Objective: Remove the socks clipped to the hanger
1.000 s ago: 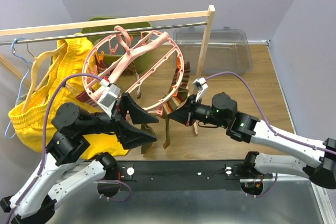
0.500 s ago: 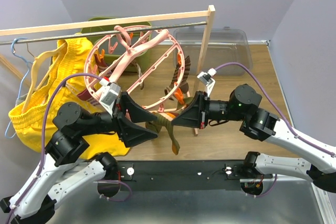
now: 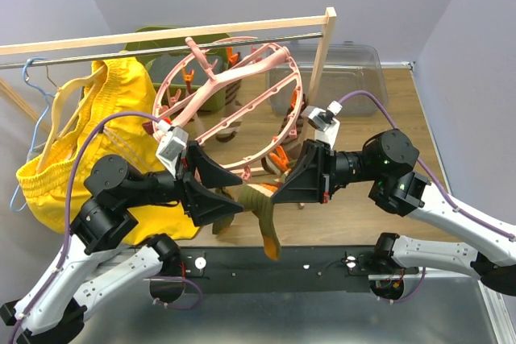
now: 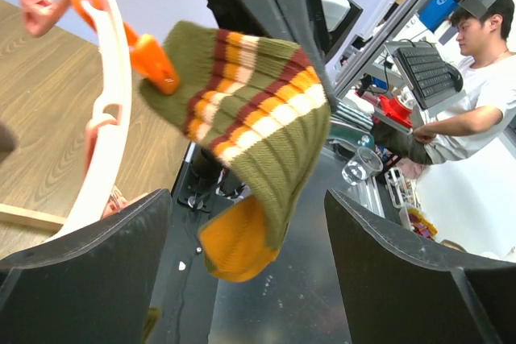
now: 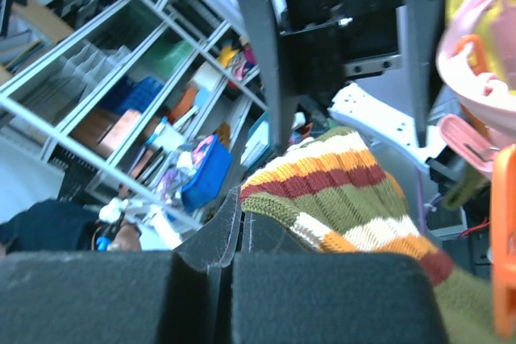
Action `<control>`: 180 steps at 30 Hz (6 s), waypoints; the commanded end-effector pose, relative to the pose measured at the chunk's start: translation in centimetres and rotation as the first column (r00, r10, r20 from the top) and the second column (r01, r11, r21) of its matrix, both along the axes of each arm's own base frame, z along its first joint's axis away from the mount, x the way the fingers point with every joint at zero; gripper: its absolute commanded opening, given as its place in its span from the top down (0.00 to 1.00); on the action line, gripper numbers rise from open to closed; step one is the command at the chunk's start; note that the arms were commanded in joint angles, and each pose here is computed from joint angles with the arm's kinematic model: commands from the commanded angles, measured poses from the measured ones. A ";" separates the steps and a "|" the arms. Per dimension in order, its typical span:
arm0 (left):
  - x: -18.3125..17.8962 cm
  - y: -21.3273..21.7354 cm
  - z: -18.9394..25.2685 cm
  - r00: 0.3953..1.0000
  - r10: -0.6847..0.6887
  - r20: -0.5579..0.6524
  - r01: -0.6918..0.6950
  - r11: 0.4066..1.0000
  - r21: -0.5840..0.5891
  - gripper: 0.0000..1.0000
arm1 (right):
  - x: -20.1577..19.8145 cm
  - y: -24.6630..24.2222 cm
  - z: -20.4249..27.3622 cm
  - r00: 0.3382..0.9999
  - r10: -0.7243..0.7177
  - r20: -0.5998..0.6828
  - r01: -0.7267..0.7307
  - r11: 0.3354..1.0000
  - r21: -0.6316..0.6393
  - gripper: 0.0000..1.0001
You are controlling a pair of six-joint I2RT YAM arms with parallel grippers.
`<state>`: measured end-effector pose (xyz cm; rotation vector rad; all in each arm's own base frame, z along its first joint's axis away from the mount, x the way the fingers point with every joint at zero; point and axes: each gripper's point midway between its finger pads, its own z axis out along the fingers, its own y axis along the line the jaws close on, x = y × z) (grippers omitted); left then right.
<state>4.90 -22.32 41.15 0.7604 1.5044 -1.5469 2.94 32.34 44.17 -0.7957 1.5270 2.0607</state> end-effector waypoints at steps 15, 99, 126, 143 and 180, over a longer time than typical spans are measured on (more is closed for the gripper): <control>-3.2 0.0 1.8 0.982 -0.186 0.035 0.188 0.980 -0.070 0.18 | -0.5 0.4 2.8 0.999 0.025 0.030 -0.029 0.991 0.133 0.99; -6.2 0.7 -4.4 0.914 -0.392 -0.103 0.400 0.914 0.074 1.00 | 10.5 1.5 -5.1 0.753 -0.514 0.411 0.559 0.829 0.012 0.80; -1.7 -1.4 -5.4 0.963 -0.195 -0.186 0.227 0.959 0.171 1.00 | 1.0 1.1 -9.1 0.971 0.001 0.240 0.060 0.968 -0.245 0.00; -1.8 -1.1 -4.7 0.970 -0.186 -0.156 0.210 0.964 0.160 0.35 | 5.2 -0.7 -13.7 0.930 -0.268 0.250 0.347 0.865 -0.363 0.99; -1.3 0.2 -2.6 0.996 -0.072 -0.060 0.079 0.989 0.127 0.40 | 42.6 -28.3 -12.3 0.053 -0.843 0.535 0.742 -0.325 -0.586 0.99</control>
